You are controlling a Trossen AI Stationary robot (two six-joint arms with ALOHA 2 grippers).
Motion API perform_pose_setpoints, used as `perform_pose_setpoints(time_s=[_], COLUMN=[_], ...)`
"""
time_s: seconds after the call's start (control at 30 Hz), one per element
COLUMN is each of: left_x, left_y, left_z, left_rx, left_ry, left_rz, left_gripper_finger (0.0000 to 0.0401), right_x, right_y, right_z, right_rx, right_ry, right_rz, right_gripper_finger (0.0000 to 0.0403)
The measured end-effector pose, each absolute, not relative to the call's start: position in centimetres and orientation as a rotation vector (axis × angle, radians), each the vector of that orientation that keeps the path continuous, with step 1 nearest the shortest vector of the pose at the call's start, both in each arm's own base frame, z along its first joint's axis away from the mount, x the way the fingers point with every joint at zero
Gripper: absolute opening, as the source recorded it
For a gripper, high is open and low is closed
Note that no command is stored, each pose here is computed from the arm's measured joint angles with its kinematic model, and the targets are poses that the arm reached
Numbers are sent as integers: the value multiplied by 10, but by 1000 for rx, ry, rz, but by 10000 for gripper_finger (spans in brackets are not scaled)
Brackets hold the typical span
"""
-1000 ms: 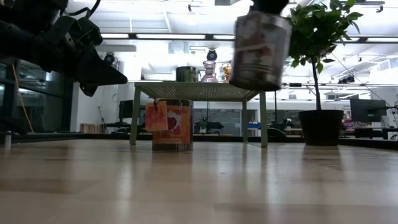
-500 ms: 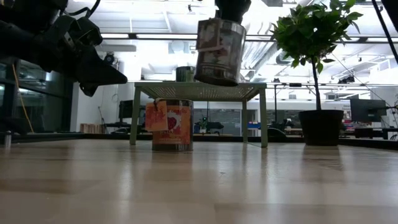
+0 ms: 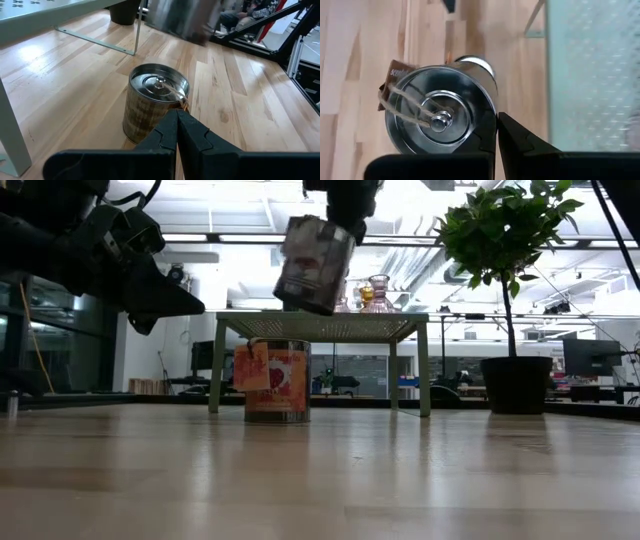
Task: Pick & Place candle stick holders
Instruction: Put the brown scented candle on the shelf
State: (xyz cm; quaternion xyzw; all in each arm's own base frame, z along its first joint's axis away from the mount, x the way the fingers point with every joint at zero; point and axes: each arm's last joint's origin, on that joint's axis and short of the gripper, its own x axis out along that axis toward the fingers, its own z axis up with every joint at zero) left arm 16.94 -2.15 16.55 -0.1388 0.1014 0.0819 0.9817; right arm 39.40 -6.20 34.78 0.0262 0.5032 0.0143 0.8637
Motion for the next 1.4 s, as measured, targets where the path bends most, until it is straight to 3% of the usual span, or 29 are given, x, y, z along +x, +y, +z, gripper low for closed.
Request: perform_pose_setpoints(time_s=[0.4, 0.87, 1.0, 1.4], left_x=[169, 171, 176, 230], left_y=[-20, -22, -25, -36], left_z=[166, 173, 179, 208], left_rx=[-274, -205, -179, -93], left_ry=[195, 128, 103, 121], left_rz=[207, 132, 47, -4], left_gripper_finger=[0, 7, 47, 232], right_x=[394, 393, 394, 396], right_y=[-84, -18, -1, 11], right_z=[364, 357, 352, 336], right_rx=[37, -21, -25, -13], right_ry=[943, 1075, 1089, 1135], right_rz=[22, 76, 100, 102], right_gripper_finger=[0, 0, 0, 0])
